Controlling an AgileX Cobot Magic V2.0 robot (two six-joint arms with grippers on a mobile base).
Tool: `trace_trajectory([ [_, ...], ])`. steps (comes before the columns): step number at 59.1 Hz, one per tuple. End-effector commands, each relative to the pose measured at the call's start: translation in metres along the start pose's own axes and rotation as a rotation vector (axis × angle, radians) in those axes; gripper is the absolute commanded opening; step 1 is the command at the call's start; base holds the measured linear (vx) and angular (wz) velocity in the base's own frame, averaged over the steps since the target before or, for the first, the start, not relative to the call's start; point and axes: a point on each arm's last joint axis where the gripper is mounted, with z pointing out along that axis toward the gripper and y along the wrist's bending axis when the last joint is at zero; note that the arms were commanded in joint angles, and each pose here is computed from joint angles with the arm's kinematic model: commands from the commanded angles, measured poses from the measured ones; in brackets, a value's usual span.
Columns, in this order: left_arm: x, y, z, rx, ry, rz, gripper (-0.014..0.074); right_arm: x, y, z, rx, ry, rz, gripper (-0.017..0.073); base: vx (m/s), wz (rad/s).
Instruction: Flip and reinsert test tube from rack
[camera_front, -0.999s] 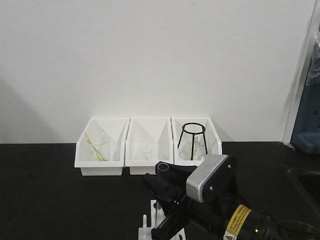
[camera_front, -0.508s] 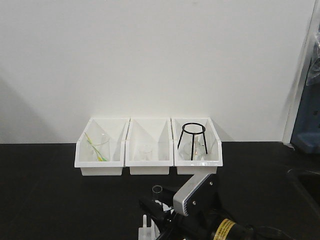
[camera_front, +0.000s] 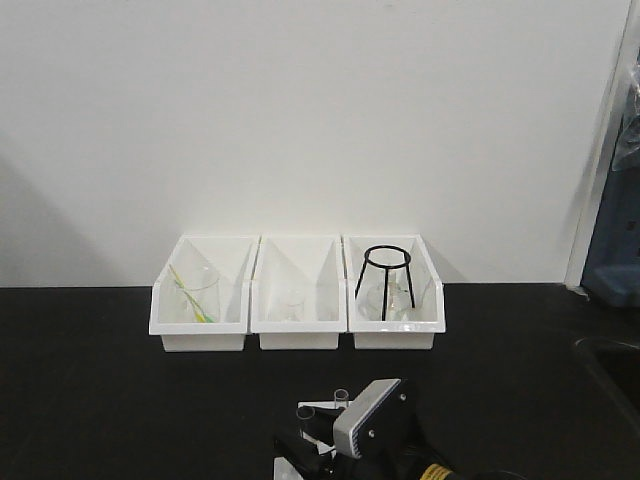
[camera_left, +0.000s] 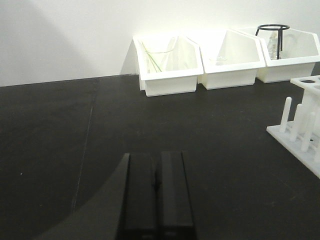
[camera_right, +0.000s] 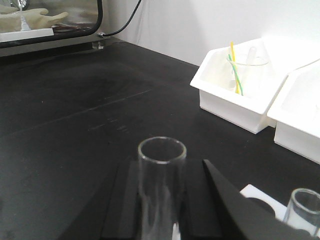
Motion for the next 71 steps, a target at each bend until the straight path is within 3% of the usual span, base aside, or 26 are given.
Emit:
trace_trajectory([
  [1,-0.009,-0.001,-0.001,0.013,-0.091,-0.014,-0.0006,-0.030,0.000,-0.001,-0.010,-0.161,-0.020,0.0209,0.00,0.00],
  [16,-0.009,-0.001,-0.001,0.013,-0.091,-0.014,-0.0006,-0.039,0.000,-0.005,-0.007,-0.178,-0.029,0.0475,0.00,0.00],
  [24,-0.009,-0.001,-0.001,0.013,-0.091,-0.014,-0.0006,-0.062,0.001,-0.016,0.018,-0.205,-0.049,0.0498,0.00,0.00],
  [29,-0.009,-0.001,-0.001,0.013,-0.091,-0.014,-0.0006,-0.083,0.000,-0.030,0.058,-0.209,-0.059,0.0466,0.00,0.00],
  [34,-0.009,-0.001,-0.001,0.013,-0.091,-0.014,-0.0006,-0.104,0.000,-0.047,0.114,-0.192,-0.057,0.0376,0.00,0.00],
  [45,-0.009,-0.001,-0.001,0.013,-0.091,-0.014,-0.0006,-0.135,0.005,-0.091,0.208,-0.110,-0.076,-0.0018,0.00,0.00],
  [52,-0.009,-0.001,-0.001,0.013,-0.091,-0.014,-0.0006,-0.131,0.016,-0.126,0.222,-0.116,-0.037,-0.0014,0.00,0.00],
  [59,-0.009,-0.001,-0.001,0.013,-0.091,-0.014,-0.0006,-0.106,0.029,-0.155,0.218,-0.098,0.012,-0.0013,0.00,0.00],
  [71,-0.009,-0.001,-0.001,0.013,-0.091,-0.014,-0.0006,-0.070,0.045,-0.186,0.205,-0.085,-0.003,-0.0013,0.00,0.00],
])
